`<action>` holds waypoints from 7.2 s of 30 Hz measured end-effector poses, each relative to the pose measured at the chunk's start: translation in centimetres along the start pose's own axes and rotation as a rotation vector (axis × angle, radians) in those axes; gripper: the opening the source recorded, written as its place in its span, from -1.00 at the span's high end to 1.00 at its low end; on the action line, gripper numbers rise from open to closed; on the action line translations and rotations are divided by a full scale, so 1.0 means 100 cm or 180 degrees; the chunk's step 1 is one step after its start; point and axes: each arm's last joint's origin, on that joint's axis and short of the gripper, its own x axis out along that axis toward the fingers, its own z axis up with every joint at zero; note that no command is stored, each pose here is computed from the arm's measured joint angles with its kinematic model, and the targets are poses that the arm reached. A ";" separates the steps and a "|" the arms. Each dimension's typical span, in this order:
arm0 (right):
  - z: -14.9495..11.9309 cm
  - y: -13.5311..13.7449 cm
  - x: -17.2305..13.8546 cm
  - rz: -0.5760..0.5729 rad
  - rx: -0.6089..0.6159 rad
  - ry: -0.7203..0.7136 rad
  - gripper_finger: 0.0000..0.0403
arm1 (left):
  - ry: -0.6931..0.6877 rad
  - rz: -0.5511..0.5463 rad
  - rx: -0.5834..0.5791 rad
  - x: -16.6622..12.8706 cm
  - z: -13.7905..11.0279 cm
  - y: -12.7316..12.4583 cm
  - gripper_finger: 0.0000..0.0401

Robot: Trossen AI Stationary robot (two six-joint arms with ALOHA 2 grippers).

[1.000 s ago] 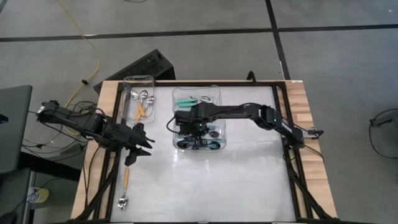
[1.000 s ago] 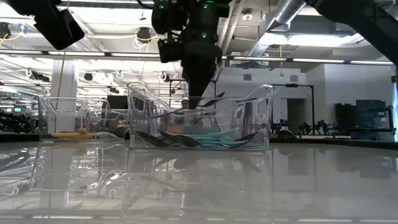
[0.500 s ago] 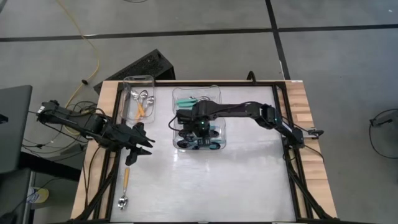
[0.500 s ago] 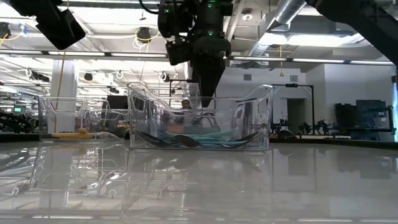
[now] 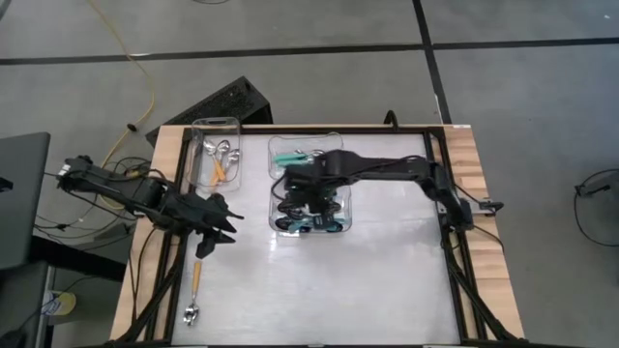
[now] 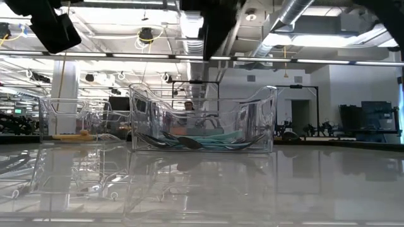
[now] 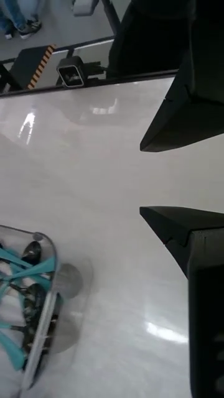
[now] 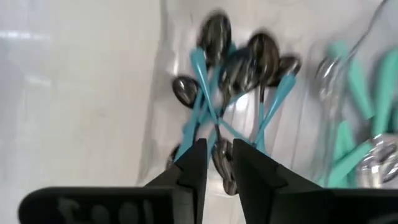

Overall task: Sort silverware by color (type)
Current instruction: Put the yellow spoon into the top left transparent bin, then return to Home Position

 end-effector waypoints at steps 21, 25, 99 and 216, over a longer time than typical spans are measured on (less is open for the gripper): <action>-0.017 0.110 -0.083 0.0108 -0.0758 -0.0661 0.52 | 0.1866 0.0413 -0.1844 0.044 -0.033 -0.047 0.32; -0.017 0.115 -0.083 0.0122 -0.0796 -0.0670 0.52 | 0.2151 0.0898 -0.2207 0.048 -0.051 -0.056 0.32; -0.033 0.174 -0.086 0.0329 -0.0920 -0.0469 0.52 | 0.1537 0.1426 -0.1988 0.087 -0.059 -0.065 0.85; -0.343 0.044 0.056 -0.0655 0.1261 -0.3774 0.89 | -0.2893 -0.0135 0.0654 0.031 -0.051 0.089 0.09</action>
